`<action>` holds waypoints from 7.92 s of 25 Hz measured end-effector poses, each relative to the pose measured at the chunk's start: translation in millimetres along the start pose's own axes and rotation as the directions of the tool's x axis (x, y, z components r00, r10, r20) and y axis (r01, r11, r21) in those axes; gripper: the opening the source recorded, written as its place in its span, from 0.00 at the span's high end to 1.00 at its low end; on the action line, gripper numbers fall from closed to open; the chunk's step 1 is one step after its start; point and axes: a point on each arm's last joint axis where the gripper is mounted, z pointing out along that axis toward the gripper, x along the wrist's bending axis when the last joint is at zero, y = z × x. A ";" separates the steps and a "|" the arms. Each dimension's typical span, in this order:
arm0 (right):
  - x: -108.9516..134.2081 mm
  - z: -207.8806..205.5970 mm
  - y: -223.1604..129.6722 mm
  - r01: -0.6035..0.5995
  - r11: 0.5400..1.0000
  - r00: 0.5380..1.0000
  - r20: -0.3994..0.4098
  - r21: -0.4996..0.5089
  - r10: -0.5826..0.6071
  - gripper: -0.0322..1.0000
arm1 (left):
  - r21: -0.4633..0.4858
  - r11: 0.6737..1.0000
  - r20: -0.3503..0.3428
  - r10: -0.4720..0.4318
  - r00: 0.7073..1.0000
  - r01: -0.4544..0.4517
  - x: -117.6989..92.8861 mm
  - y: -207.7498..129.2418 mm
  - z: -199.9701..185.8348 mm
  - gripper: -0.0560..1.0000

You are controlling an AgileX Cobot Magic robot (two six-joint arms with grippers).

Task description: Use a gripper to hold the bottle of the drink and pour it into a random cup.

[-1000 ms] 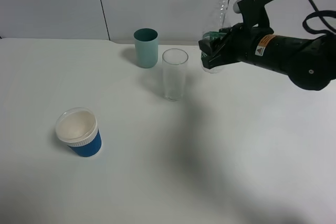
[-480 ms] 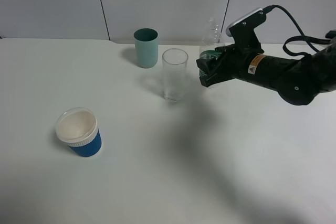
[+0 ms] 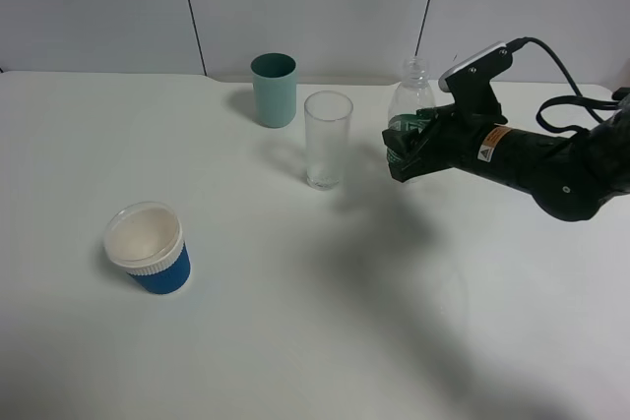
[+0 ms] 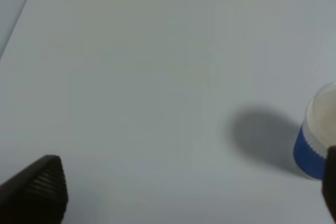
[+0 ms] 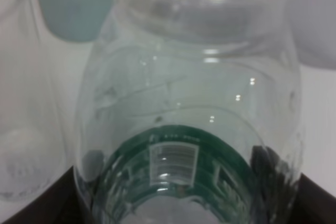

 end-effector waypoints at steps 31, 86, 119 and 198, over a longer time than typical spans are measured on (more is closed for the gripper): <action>4.2 9.1 -17.8 0.005 1.000 0.999 -0.033 0.005 -0.004 0.38 | 0.000 1.000 0.000 0.000 1.000 0.000 0.0 0.0 0.0 0.02; -73.5 -225.3 163.6 0.041 0.995 0.852 0.524 -0.096 0.015 0.15 | 0.000 1.000 -0.001 0.000 1.000 0.000 0.1 0.0 0.0 0.02; 25.1 -382.9 117.8 -0.085 0.987 0.832 0.535 -0.135 0.145 0.15 | 0.000 1.000 -0.001 0.000 1.000 0.000 0.1 0.0 0.0 0.02; 36.5 -352.2 28.6 -0.290 0.954 0.838 0.503 0.078 0.213 0.15 | 0.000 1.000 0.000 0.000 1.000 0.000 0.0 0.0 0.0 0.02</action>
